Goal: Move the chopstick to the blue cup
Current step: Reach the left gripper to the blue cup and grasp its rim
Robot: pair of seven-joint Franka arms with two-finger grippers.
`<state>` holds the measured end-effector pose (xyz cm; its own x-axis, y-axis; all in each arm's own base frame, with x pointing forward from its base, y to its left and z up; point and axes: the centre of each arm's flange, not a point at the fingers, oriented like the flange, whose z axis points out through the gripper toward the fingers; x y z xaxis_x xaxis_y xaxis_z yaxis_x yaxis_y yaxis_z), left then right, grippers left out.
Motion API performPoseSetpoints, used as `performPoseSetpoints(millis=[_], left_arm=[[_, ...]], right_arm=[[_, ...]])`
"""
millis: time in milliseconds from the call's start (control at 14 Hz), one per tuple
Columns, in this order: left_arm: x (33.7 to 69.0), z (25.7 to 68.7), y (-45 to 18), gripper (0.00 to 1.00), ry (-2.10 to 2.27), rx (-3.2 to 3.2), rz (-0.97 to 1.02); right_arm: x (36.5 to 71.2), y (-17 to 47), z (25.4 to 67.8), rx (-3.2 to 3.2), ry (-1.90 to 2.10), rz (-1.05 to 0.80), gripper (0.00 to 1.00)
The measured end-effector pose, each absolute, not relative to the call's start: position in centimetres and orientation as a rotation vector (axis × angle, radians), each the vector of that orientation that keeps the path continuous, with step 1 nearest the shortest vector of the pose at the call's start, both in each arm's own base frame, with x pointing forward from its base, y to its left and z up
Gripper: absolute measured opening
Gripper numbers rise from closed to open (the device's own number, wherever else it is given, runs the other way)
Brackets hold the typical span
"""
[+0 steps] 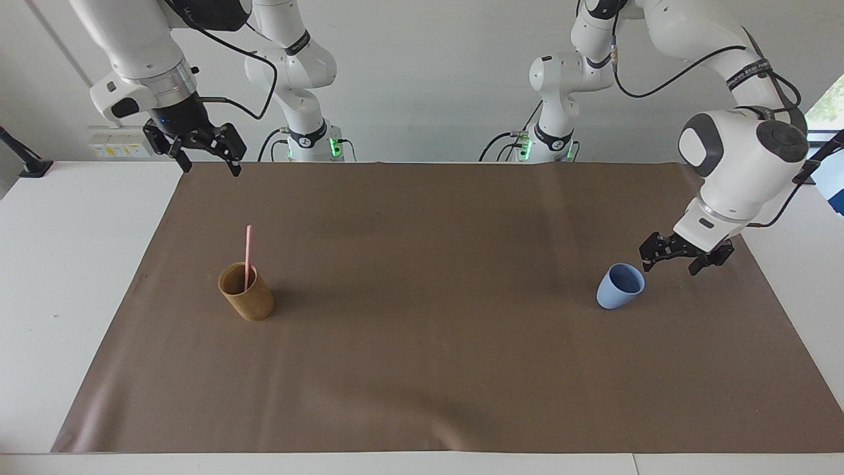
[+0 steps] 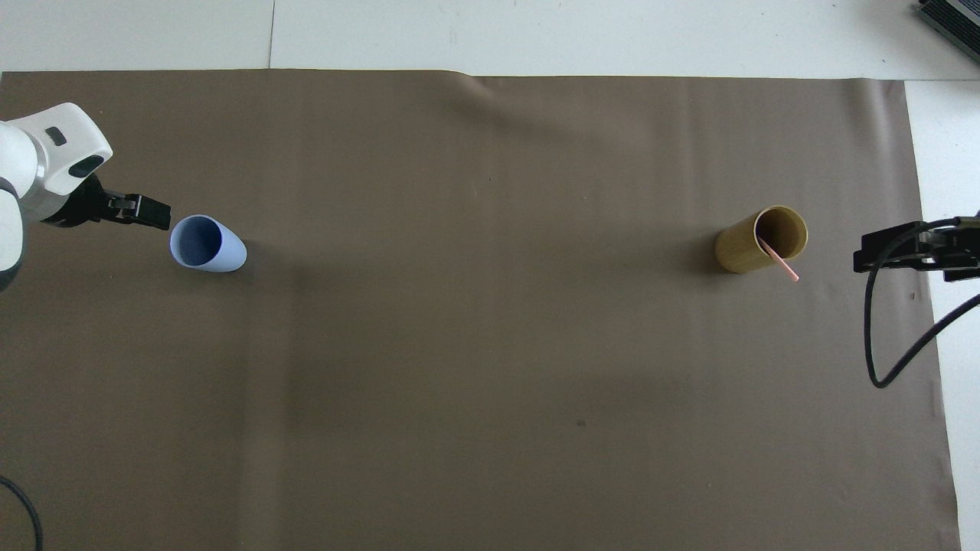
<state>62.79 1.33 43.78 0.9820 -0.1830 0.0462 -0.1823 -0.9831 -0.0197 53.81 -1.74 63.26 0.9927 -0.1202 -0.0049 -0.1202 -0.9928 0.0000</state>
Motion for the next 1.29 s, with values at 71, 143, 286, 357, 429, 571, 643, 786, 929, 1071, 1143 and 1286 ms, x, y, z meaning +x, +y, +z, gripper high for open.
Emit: performPoseSetpoints(millis=[71, 143, 286, 357, 429, 571, 643, 786, 929, 1071, 1143, 1286], left_arm=[[62.6, 42.5, 1.2, 1.0, 0.291, -3.112, -0.079], [62.3, 41.5, 1.1, 1.0, 0.293, -3.112, -0.082], [62.1, 40.1, 0.9, 1.0, 0.286, -3.115, -0.074], [62.2, 39.4, 0.7, 1.0, 0.275, -3.118, -0.075], [62.3, 38.6, 0.2, 1.0, 0.257, -3.121, -0.081], [62.6, 37.0, -0.6, 0.77, 0.208, -3.126, -0.11], [62.7, 36.6, -0.8, 0.65, 0.195, -3.128, -0.114], [62.5, 36.3, -0.7, 0.41, 0.185, -3.129, -0.109], [62.5, 36.3, -0.7, 0.17, 0.183, -3.129, -0.109], [62.5, 36.4, -0.7, 0.06, 0.183, -3.13, -0.109], [62.5, 36.4, -0.7, 0.06, 0.183, -3.13, -0.108], [62.5, 36.5, -0.8, 0.06, 0.184, -3.13, -0.11]], right_arm=[[53.8, -1.7, 63.2, -3.136, 0.189, 0.009, 1.0], [53.8, -1.7, 63.2, -3.136, 0.189, 0.011, 1.0], [53.8, -1.7, 63.1, -3.136, 0.189, 0.012, 1.0], [53.8, -1.7, 63.1, -3.136, 0.189, 0.013, 1.0], [53.8, -1.7, 63.1, -3.136, 0.189, 0.014, 1.0], [53.8, -1.8, 63.0, -3.136, 0.189, 0.015, 1.0], [53.8, -1.8, 63.0, -3.136, 0.19, 0.015, 1.0], [53.8, -1.8, 63.0, -3.136, 0.191, 0.016, 1.0], [53.8, -1.8, 63.0, -3.136, 0.191, 0.017, 1.0], [53.8, -1.8, 62.9, -3.136, 0.191, 0.018, 1.0], [53.8, -1.8, 62.9, -3.136, 0.191, 0.018, 1.0], [53.8, -1.9, 62.7, -3.136, 0.192, 0.026, 1.0]])
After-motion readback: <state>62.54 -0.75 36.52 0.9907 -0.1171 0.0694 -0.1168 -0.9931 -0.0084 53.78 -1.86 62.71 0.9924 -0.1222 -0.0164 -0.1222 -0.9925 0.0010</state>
